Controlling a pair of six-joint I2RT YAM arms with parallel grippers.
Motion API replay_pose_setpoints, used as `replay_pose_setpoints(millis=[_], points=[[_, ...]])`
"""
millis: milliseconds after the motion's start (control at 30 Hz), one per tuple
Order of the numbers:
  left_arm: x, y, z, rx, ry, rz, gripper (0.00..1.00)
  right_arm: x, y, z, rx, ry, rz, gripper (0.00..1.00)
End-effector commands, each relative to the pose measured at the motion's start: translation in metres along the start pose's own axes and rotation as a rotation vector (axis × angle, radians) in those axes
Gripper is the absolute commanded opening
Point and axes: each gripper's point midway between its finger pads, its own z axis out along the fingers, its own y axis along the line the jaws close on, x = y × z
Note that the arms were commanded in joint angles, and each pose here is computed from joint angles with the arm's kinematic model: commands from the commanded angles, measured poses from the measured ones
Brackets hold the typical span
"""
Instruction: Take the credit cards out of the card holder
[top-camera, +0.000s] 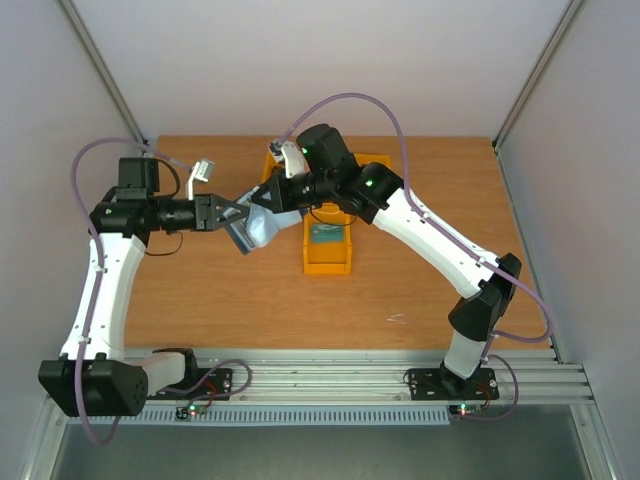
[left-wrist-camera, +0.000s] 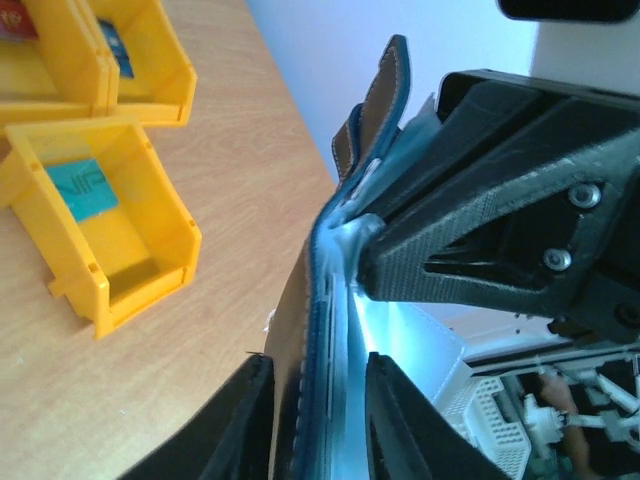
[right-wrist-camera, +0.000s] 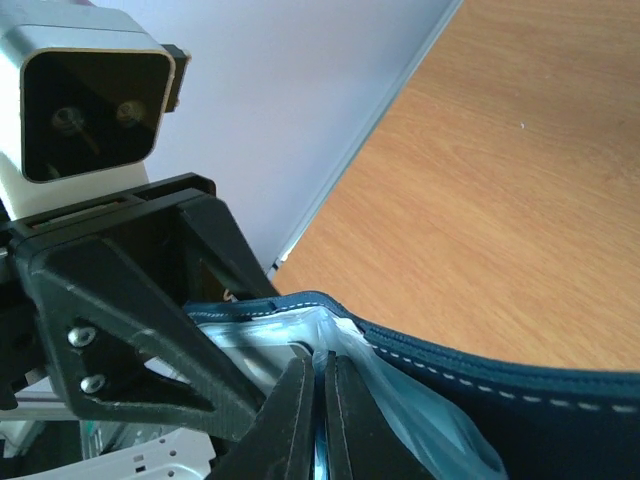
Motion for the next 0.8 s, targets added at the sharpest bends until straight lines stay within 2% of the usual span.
replay_pose_setpoints(millis=[0,133,233,300,367,500,633,767], points=[[0.005,-0.002,-0.003,-0.016,0.001,0.056,0.22,-0.015,0.022,-0.020,-0.058,-0.062,-0.033,0.01],[0.004,-0.001,-0.003,-0.026,0.000,0.052,0.01,-0.014,0.021,-0.020,-0.053,-0.061,-0.035,0.01],[0.005,0.004,-0.004,-0.063,0.001,0.047,0.00,-0.013,0.016,-0.022,-0.035,-0.057,-0.036,0.01],[0.007,0.017,-0.007,-0.165,0.009,0.049,0.00,-0.013,0.008,-0.024,0.002,-0.058,-0.037,0.02],[0.008,0.050,-0.018,-0.416,0.045,0.112,0.00,-0.013,-0.004,-0.030,0.067,-0.068,-0.043,0.10],[0.009,0.100,-0.055,-0.882,0.242,0.403,0.00,-0.011,-0.016,-0.041,0.156,-0.071,-0.112,0.19],[-0.004,0.120,-0.092,-1.182,0.370,0.579,0.00,-0.007,-0.017,-0.043,0.166,-0.058,-0.124,0.23],[-0.022,0.143,-0.130,-1.525,0.505,0.726,0.00,-0.004,-0.004,-0.038,0.082,-0.037,-0.125,0.25]])
